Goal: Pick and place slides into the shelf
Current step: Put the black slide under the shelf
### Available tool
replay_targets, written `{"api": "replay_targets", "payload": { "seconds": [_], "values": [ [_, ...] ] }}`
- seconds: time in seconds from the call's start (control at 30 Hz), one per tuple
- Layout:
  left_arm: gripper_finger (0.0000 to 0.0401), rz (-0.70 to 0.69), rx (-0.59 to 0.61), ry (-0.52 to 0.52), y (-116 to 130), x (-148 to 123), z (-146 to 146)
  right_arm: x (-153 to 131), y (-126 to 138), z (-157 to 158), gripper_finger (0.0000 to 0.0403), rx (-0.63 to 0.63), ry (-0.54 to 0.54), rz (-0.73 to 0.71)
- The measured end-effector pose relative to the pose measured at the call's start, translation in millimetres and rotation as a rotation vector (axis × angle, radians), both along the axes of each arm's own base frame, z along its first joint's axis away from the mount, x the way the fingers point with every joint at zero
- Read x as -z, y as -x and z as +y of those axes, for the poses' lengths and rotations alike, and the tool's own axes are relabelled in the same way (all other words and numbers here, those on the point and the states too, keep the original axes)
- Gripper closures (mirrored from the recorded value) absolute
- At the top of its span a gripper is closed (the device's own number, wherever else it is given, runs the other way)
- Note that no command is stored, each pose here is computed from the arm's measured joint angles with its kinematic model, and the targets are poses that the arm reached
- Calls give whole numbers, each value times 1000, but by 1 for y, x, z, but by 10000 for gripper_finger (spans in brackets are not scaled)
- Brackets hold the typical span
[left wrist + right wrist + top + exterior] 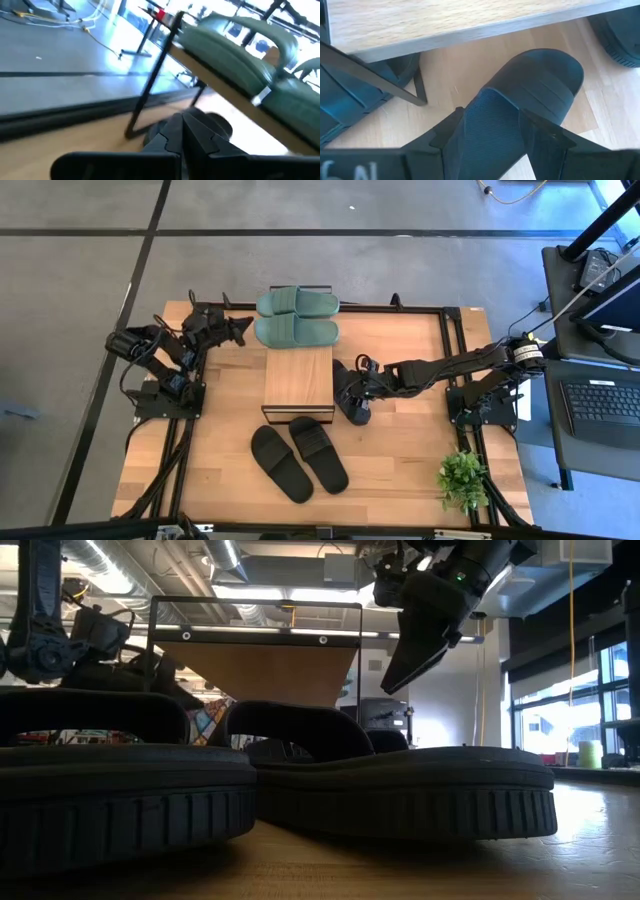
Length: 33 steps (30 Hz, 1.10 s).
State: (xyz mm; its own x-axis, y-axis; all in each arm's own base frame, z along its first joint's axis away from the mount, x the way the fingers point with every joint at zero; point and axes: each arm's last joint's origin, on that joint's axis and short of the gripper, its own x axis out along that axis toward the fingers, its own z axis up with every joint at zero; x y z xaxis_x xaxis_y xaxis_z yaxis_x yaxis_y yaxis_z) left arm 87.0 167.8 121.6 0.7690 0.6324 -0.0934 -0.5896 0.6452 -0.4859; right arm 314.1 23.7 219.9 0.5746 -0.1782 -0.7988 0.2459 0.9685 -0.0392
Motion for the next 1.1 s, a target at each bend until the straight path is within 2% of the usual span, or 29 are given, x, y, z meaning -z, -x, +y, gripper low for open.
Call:
{"api": "replay_targets", "payload": {
  "seconds": [0.23, 0.4, 0.53, 0.6, 0.77, 0.87, 1.03, 1.1],
  "values": [
    [401, -37, -34, -73, -3, -17, 22, 1, 1, 0, 218, -1, 2, 11],
    [401, -24, 1, -66, -9, -25, 34, 1, 2, 0, 218, 0, 3, 21],
    [401, 83, 23, -79, -16, -37, 35, 1, 2, 0, 218, 7, -1, 20],
    [401, 184, -40, -78, -16, -47, 34, 1, 2, 0, 218, 8, -3, 20],
    [401, 476, -209, -63, -11, -84, 17, 1, 2, 0, 218, 4, 1, 22],
    [401, 605, -251, -46, -9, -103, -1, 1, 2, 0, 218, 0, 4, 21],
    [401, 621, -82, -107, -10, -116, -38, 2, 3, 0, 218, -10, 11, 34],
    [401, 606, -12, -127, -10, -120, -50, 3, 4, 1, 218, -51, 25, 62]
  ]
}}
